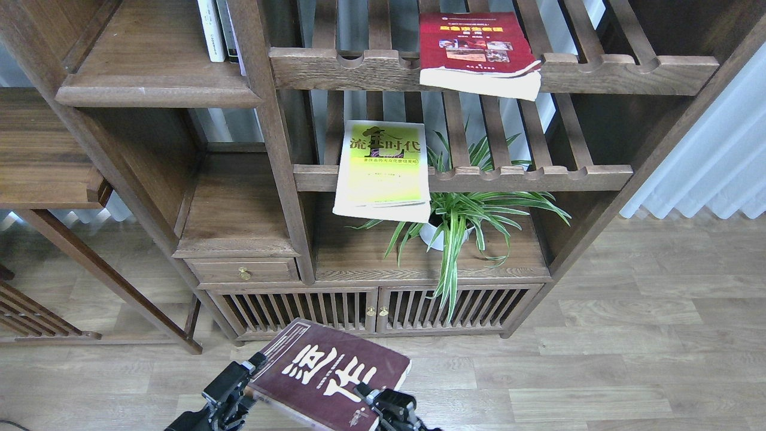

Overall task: Organize books on shelf
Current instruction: 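Hold the maroon book with both grippers near the robot, then carry the maroon book with the left gripper up toward the upper shelf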

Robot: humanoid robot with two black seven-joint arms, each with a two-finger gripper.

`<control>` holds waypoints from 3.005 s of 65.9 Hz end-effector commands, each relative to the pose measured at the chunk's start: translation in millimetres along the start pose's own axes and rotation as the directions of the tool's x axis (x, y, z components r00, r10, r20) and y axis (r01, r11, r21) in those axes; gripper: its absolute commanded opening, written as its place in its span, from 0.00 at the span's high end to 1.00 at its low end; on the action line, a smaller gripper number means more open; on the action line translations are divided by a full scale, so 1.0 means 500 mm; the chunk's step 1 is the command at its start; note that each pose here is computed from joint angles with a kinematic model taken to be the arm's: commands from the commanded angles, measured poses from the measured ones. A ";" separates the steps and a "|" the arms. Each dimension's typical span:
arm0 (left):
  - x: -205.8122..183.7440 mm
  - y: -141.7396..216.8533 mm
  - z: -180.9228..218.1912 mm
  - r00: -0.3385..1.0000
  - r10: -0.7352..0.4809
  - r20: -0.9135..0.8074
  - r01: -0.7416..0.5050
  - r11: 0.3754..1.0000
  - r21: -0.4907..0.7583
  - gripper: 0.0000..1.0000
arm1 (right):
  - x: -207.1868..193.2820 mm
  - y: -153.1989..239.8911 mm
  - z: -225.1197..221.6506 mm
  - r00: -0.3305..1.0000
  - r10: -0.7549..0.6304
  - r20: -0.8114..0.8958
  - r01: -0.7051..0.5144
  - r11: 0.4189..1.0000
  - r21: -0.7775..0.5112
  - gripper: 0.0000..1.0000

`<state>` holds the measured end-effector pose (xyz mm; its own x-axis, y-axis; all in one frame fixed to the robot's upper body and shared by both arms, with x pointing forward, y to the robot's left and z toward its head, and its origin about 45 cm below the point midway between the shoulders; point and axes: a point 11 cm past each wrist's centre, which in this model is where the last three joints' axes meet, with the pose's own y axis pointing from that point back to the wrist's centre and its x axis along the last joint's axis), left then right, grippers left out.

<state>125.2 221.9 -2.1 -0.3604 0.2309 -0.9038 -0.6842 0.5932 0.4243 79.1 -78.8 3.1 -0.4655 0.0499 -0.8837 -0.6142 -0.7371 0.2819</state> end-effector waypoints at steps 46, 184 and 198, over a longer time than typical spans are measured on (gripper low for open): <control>0.033 0.032 -0.022 0.998 0.060 0.003 -0.060 0.997 0.043 0.30 | 0.014 0.011 0.020 1.000 0.018 0.005 -0.018 0.999 -0.035 0.90; -0.058 0.333 0.279 0.834 0.301 0.462 -0.084 0.897 -0.434 0.98 | 0.025 0.015 -0.125 0.962 0.118 -0.247 -0.117 0.993 0.021 0.00; -0.046 0.412 0.299 0.856 0.358 0.373 -0.083 0.808 -0.583 0.98 | 0.021 0.009 -0.125 0.962 0.113 -0.251 -0.112 0.994 0.017 0.00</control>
<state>92.3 444.8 93.4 -0.2895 0.7110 -0.6409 -0.8806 0.0645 0.4694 110.4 -124.3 -28.4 -0.3589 -0.2032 -0.9110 -0.5691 -0.7259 0.3861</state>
